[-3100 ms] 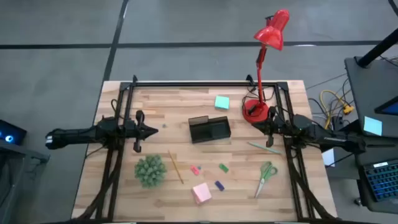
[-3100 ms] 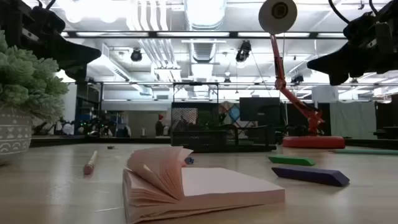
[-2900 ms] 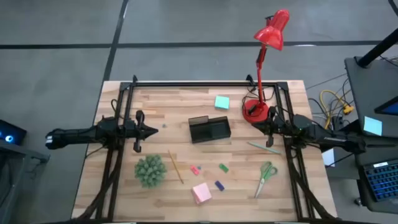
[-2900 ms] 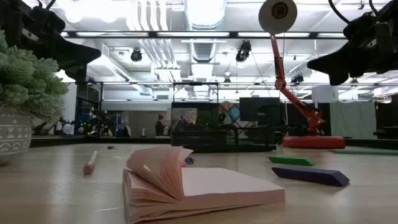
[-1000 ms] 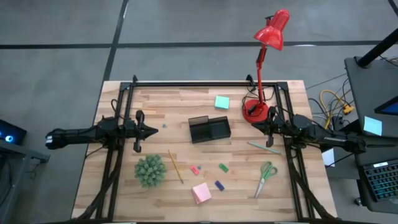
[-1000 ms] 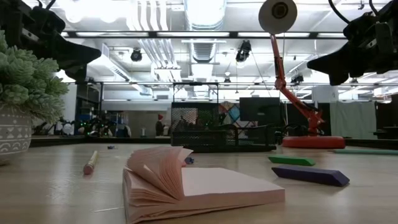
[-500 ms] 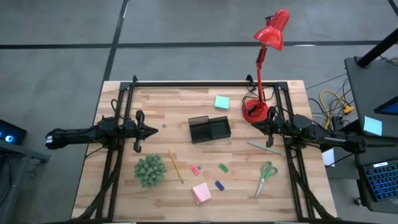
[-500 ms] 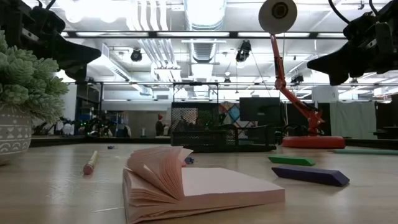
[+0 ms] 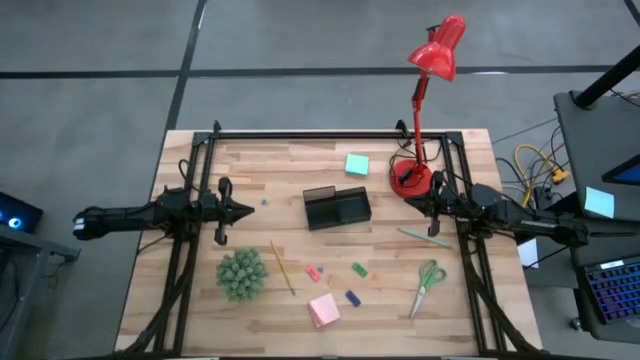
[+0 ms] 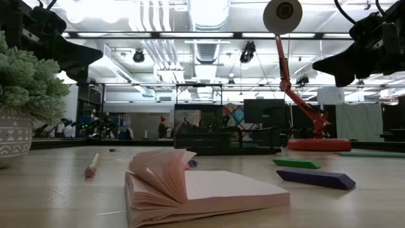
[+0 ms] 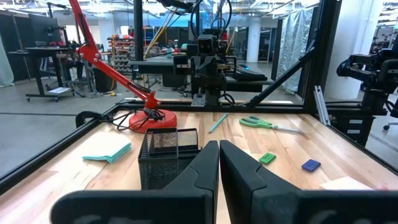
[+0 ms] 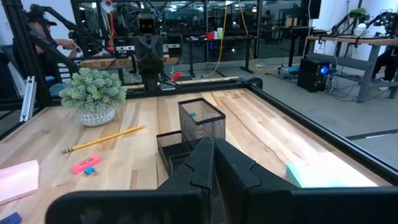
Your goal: Pick and place office supplies into organizer
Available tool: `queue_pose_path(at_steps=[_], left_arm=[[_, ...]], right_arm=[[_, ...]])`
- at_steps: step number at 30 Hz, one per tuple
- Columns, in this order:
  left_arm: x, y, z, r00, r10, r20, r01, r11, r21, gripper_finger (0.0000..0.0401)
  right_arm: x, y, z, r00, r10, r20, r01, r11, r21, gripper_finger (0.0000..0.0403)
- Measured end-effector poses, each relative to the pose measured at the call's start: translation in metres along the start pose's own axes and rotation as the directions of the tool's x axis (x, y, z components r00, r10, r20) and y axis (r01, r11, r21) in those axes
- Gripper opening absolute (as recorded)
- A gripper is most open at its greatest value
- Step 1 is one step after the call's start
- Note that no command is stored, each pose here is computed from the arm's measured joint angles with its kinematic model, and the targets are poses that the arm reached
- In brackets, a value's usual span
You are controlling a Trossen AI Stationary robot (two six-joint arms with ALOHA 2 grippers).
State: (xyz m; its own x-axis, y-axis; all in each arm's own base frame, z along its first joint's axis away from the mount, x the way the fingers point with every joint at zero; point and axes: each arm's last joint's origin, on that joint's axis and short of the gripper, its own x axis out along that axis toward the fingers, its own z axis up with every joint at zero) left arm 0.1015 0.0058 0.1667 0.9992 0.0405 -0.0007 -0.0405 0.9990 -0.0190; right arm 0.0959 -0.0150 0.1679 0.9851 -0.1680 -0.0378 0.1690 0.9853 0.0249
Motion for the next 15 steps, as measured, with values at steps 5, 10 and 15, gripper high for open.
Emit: queue_pose_path(at_steps=[5,10,15], left_arm=[[0.0,0.0,-0.0001,1.0,0.0,0.0,0.0,1.0,0.0,0.0],[0.0,0.0,0.0,1.0,0.0,0.0,0.0,1.0,0.0,0.0],[0.0,0.0,0.0,1.0,0.0,0.0,0.0,1.0,0.0,0.0]], right_arm=[[0.0,0.0,0.0,1.0,0.0,0.0,0.0,1.0,0.0,0.0008],[0.0,0.0,0.0,1.0,0.0,0.0,0.0,1.0,0.0,0.0008],[0.0,-0.0002,0.0003,1.0,-0.006,0.004,0.007,0.998,-0.056,0.0008]])
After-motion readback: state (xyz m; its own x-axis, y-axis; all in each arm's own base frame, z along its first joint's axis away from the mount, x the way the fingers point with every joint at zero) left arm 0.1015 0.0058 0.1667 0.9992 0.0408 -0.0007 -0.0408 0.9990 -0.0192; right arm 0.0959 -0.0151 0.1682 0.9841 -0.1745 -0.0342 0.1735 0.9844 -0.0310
